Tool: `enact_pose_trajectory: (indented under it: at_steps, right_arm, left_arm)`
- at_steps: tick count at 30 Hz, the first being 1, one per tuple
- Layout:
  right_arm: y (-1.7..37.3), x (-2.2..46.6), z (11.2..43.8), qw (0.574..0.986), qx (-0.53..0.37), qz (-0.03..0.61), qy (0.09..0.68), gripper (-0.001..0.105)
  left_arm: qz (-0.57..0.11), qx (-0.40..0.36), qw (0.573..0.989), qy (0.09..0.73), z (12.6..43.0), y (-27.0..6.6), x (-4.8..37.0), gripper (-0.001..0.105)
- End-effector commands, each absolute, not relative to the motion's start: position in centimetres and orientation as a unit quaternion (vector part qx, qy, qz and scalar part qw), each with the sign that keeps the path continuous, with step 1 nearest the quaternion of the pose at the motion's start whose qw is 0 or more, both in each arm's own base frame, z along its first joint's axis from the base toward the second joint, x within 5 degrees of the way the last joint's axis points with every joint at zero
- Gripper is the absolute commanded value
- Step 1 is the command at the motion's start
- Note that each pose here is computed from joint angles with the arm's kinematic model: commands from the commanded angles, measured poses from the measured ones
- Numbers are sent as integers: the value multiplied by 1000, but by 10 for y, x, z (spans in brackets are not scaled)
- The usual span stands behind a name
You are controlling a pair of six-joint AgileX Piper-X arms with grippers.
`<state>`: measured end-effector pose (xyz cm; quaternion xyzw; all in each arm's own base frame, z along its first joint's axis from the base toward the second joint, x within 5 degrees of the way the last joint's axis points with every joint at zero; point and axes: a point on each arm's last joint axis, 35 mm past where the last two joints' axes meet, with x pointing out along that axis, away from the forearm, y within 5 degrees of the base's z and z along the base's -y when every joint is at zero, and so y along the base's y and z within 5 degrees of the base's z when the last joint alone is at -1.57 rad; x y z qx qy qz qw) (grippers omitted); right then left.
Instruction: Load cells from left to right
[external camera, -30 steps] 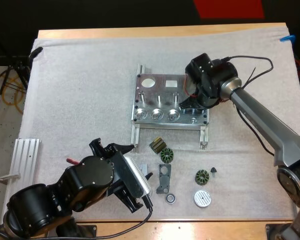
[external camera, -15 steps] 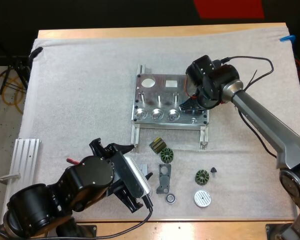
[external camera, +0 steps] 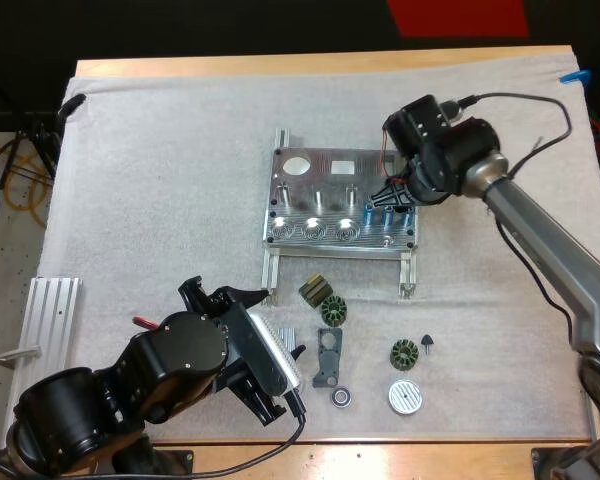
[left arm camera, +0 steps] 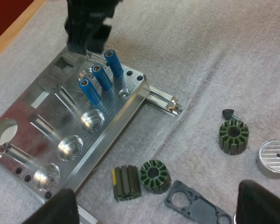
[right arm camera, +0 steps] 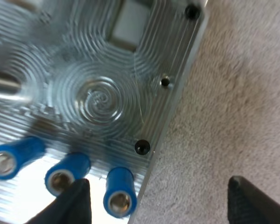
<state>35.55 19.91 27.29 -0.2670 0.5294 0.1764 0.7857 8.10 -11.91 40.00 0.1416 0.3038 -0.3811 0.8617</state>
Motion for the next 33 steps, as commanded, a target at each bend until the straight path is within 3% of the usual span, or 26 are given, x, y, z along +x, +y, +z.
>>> enact_pose_trajectory:
  at_steps: [1,7,14,21,27,33]
  right_arm:
    - [194,350,294,798,-264,174,512,60]
    - [186,336,335,829,-264,185,457,60]
    - [169,337,371,866,-280,190,369,60]
    - [123,348,387,887,-230,175,361,60]
    - [69,347,406,908,-201,110,351,60]
    - [19,316,443,929,-174,45,325,60]
  left_arm:
    - [-371,138,869,297,404,-117,81,68]
    - [-345,136,879,300,403,-114,89,68]
    - [-266,138,919,257,407,-100,142,68]
    - [-209,85,946,234,406,-73,194,68]
    - [-128,69,958,248,400,-40,215,68]
    - [-86,69,961,255,406,-18,199,68]
